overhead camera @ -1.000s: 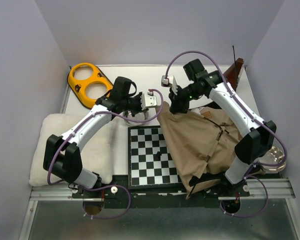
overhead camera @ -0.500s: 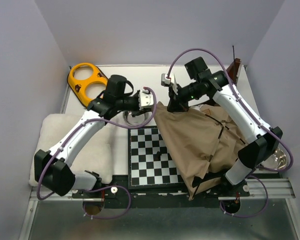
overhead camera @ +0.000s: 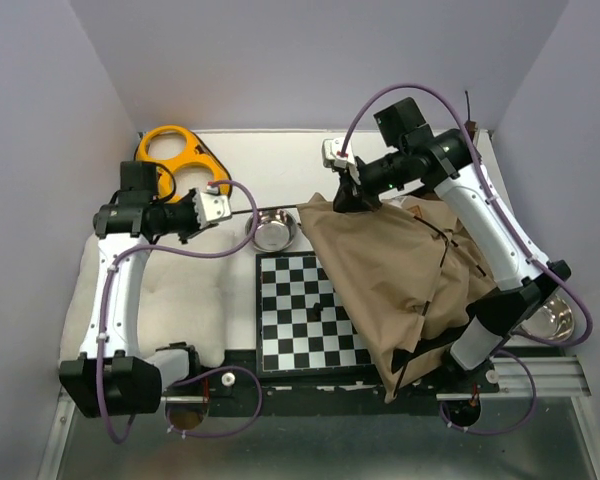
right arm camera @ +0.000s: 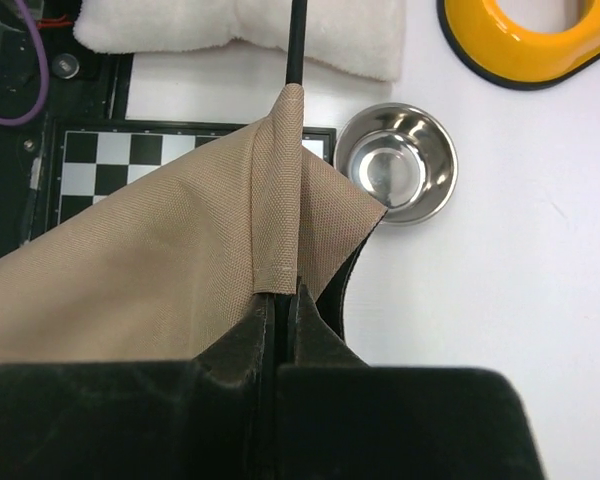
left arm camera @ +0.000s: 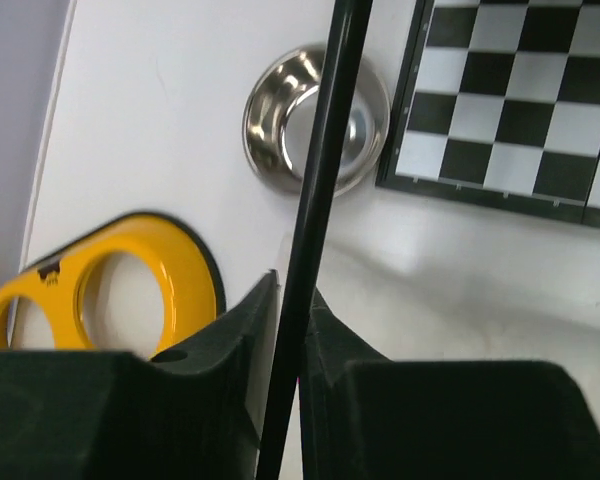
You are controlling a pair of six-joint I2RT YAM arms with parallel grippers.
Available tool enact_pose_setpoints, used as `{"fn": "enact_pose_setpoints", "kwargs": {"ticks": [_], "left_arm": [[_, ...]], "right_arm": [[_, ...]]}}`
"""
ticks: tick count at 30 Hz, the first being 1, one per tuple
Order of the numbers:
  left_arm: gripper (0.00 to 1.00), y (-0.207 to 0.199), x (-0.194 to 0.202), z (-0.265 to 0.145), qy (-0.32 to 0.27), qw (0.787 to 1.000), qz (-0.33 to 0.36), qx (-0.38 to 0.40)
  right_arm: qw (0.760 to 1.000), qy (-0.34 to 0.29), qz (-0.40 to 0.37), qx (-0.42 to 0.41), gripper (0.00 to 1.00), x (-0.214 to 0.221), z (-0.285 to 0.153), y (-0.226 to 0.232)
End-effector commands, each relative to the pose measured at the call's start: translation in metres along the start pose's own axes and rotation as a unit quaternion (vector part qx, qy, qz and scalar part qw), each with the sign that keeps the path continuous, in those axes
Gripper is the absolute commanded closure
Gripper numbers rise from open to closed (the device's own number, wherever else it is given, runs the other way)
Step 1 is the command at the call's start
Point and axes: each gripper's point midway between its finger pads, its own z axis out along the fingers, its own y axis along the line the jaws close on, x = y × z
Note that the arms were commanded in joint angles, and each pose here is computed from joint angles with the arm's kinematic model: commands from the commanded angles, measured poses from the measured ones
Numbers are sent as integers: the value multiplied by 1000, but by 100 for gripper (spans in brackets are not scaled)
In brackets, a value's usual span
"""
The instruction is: Set up the pet tent
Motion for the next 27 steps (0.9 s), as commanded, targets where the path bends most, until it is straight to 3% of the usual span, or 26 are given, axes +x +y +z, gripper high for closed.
{"fn": "enact_pose_setpoints", "kwargs": {"ticks": [1,2,3,5,9,13,22,27], "left_arm": [[83,-15,25,-35,52,998,27,-2],[96,-17,26,-38,54,998,30,-3],[100,-19,24,-39,50,998,34,-3],[100,-20,14,-38,25,999,40,-9],[100,-12,-26,-28,-44,998,23,-25],[100,-9,-67,-8,-84,996,29,-16],[100,-14,-135,44,-149,988,47,8],[100,-30,-167,74,-180,982,54,35]], "right_arm": [[999,23,-47,-3,99,-4,-8,-2],[999,23,-48,-3,99,-5,-9,-2],[999,22,-48,-5,99,-7,-9,-2],[999,21,-48,-6,95,-10,-8,-1],[998,22,-51,-8,66,-14,-3,-1],[998,16,-53,-14,53,-19,-1,3],[998,1,-52,-31,54,-27,2,16],[998,-9,-49,-34,59,-31,0,21]]}}
